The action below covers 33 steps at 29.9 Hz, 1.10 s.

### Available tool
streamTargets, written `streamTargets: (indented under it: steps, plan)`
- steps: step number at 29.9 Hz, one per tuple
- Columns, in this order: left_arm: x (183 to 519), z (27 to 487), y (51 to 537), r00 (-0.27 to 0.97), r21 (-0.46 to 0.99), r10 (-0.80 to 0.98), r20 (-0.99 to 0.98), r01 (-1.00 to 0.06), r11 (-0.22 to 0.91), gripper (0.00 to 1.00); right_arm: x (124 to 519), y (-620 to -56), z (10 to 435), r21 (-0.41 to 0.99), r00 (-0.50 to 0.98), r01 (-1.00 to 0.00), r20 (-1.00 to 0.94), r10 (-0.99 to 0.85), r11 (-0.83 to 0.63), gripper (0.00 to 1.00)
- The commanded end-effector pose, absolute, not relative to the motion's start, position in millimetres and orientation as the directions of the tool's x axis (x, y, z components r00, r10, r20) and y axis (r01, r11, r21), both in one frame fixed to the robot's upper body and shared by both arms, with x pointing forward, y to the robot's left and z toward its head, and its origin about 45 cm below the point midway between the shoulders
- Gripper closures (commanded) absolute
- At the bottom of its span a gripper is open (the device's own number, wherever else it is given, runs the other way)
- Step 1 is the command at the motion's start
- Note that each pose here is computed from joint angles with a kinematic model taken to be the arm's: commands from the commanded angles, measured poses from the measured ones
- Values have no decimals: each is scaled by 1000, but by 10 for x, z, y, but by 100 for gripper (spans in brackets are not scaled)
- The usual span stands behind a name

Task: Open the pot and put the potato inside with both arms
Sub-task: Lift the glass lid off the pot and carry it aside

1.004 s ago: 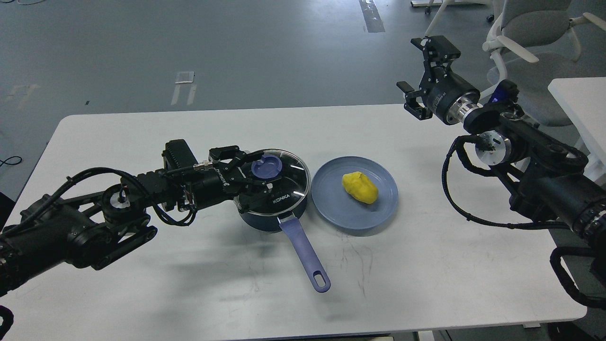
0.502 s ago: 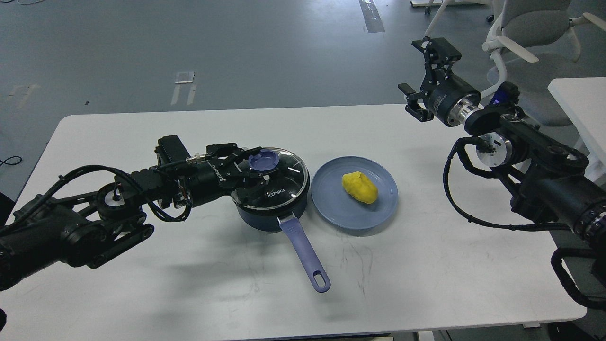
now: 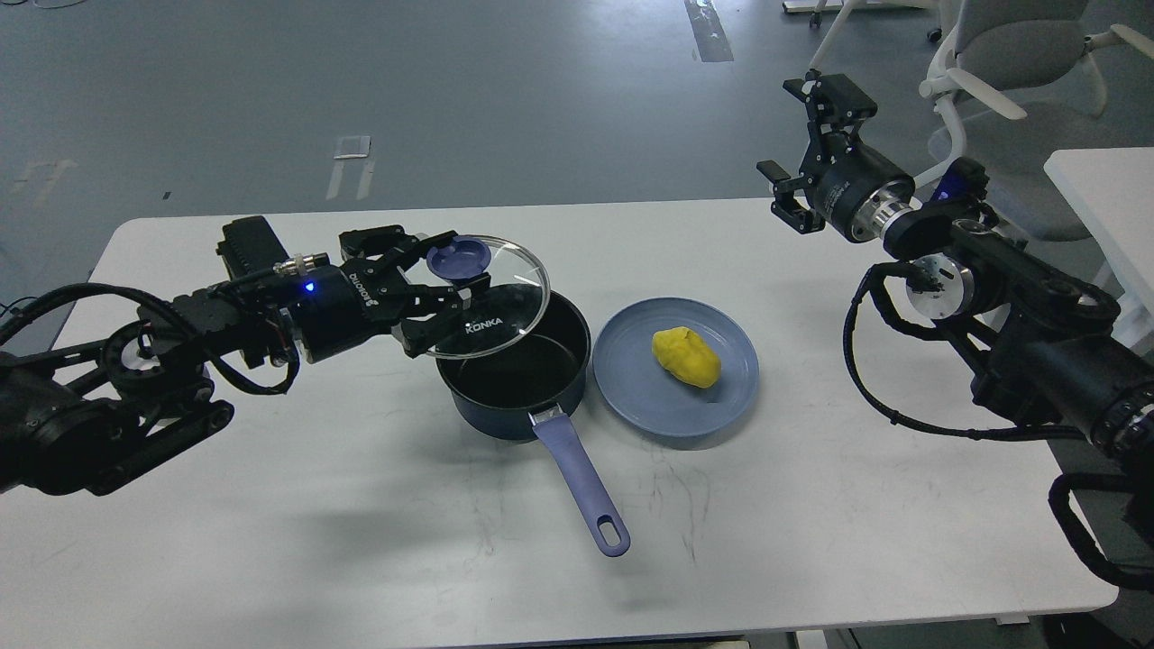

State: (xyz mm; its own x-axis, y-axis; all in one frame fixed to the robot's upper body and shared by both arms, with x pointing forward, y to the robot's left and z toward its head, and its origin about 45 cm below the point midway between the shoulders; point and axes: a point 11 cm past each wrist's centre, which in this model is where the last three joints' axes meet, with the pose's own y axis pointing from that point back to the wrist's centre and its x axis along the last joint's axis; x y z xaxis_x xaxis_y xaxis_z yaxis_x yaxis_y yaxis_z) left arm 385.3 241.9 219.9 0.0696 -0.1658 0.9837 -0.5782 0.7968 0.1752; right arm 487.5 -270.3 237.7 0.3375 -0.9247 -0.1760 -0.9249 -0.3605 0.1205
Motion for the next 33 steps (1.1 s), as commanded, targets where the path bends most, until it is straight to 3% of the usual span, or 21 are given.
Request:
streamTargets:
  steps: [1,8,15,23,33]
  plan:
    - [3867,2274,2662,25,155,-178,984,-615,773,67,4882,-2689,2390,118,340,-924,-175,-924,-363,0]
    - [3908,2304,3040,46,143,-155,987,-698,702,68,4884,-2678,2393,119,340,-924,-174,-924,-362,0]
    - [3854,1882,3566,156,236,-186,970,-788,568,68,4880,-2679,2383,120,340,-924,-173,-924,-362,0]
    - [3727,1518,3775,252,272,-107,962,-838,473,66,4867,-2666,2351,126,341,-922,-175,-924,-365,0]
    - [3717,1343,3777,277,295,-107,955,-845,447,66,4849,-2658,2307,139,345,-919,-169,-923,-369,0]
